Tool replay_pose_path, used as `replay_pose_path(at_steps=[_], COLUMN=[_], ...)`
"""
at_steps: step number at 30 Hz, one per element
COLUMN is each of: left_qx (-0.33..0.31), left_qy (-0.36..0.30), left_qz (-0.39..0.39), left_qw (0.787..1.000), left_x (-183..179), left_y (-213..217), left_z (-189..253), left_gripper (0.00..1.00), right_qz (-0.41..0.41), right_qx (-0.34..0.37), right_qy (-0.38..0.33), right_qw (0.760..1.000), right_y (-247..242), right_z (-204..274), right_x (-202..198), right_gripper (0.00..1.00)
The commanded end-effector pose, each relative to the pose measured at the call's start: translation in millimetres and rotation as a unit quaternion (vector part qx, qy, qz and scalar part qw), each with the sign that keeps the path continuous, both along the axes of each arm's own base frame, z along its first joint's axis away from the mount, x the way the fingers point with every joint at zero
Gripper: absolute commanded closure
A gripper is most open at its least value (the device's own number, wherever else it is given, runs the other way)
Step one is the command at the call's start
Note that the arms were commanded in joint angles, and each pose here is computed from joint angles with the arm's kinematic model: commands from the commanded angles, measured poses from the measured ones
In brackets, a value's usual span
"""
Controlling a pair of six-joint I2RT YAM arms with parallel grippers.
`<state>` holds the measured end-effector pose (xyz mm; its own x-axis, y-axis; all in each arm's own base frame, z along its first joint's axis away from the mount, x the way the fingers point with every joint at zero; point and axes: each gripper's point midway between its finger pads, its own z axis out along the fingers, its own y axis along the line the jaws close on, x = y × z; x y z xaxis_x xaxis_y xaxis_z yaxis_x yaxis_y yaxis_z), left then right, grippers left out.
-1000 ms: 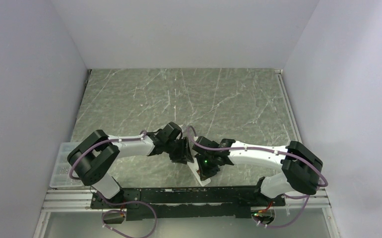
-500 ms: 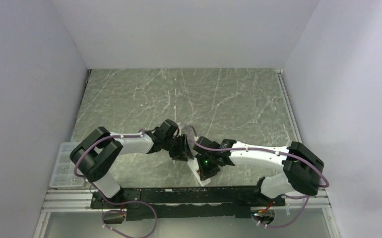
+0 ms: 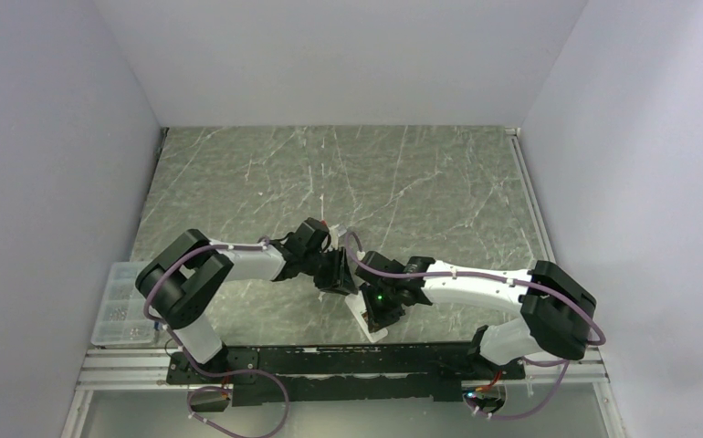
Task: Load the batteries into the remote control
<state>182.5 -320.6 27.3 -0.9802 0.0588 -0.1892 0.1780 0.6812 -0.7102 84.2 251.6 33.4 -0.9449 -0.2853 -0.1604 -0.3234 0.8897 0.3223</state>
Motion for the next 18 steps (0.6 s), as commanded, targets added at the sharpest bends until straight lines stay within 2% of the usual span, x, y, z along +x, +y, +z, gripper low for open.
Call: replay_pose_path(at_steps=[1, 18], left_qx=[-0.006, 0.0], left_qy=[-0.004, 0.005], left_qz=[-0.034, -0.062], left_qw=[0.999, 0.998], left_x=[-10.0, -42.5], left_y=[-0.1, -8.1], left_z=[-7.6, -14.2], left_gripper=[0.63, 0.65], right_qz=[0.002, 0.009], right_qx=[0.008, -0.008], right_qy=[-0.033, -0.048], right_qw=[0.999, 0.999], right_y=[10.1, 15.0], right_z=[-7.6, -10.1], right_x=[14.8, 27.7], right_gripper=[1.0, 1.0])
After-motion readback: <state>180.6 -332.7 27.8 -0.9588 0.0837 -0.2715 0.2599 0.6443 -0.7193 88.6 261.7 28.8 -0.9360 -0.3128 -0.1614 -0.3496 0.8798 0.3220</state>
